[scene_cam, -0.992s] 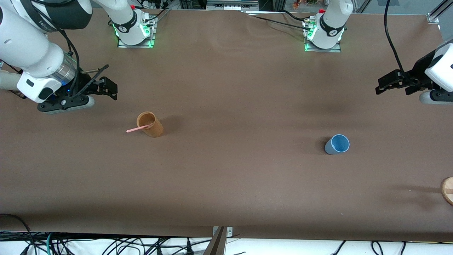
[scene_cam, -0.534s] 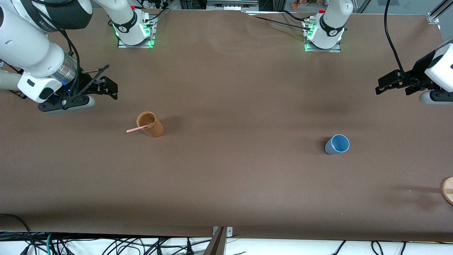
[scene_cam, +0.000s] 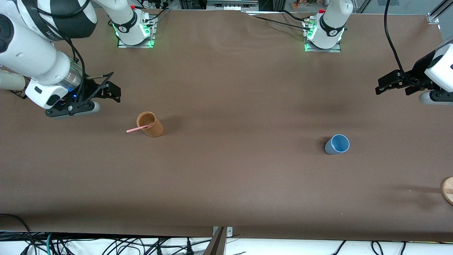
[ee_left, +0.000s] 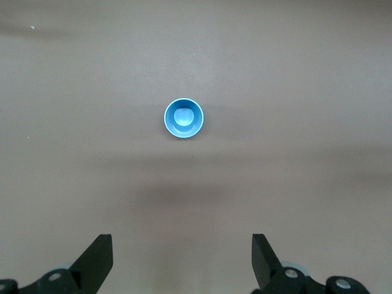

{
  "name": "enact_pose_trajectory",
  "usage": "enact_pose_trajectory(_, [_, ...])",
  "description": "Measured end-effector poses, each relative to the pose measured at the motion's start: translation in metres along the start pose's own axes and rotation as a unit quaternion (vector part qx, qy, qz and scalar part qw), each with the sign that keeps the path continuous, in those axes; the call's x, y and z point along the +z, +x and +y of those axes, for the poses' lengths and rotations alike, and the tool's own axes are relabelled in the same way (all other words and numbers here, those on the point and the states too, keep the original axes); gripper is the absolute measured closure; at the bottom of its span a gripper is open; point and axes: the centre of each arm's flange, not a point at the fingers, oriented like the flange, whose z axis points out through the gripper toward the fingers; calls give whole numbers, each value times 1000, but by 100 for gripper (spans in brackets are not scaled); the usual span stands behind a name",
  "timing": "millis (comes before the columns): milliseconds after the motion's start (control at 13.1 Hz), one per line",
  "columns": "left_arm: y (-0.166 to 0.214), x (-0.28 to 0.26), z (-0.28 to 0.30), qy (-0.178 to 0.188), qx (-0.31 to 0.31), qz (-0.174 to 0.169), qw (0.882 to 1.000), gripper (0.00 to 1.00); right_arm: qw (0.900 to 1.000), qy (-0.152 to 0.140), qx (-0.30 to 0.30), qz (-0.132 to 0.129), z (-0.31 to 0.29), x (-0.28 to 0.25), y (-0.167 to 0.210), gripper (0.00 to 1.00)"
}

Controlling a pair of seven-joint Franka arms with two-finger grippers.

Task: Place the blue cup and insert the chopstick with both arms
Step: 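Grasp the pink chopstick with the right gripper while the left gripper grasps the blue cup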

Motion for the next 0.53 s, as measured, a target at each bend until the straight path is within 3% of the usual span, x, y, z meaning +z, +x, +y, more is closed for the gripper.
enact_pose_trajectory(534, [0,0,1,0,0,0,1000,0,995,-4,103,-8,-17,107,52,0])
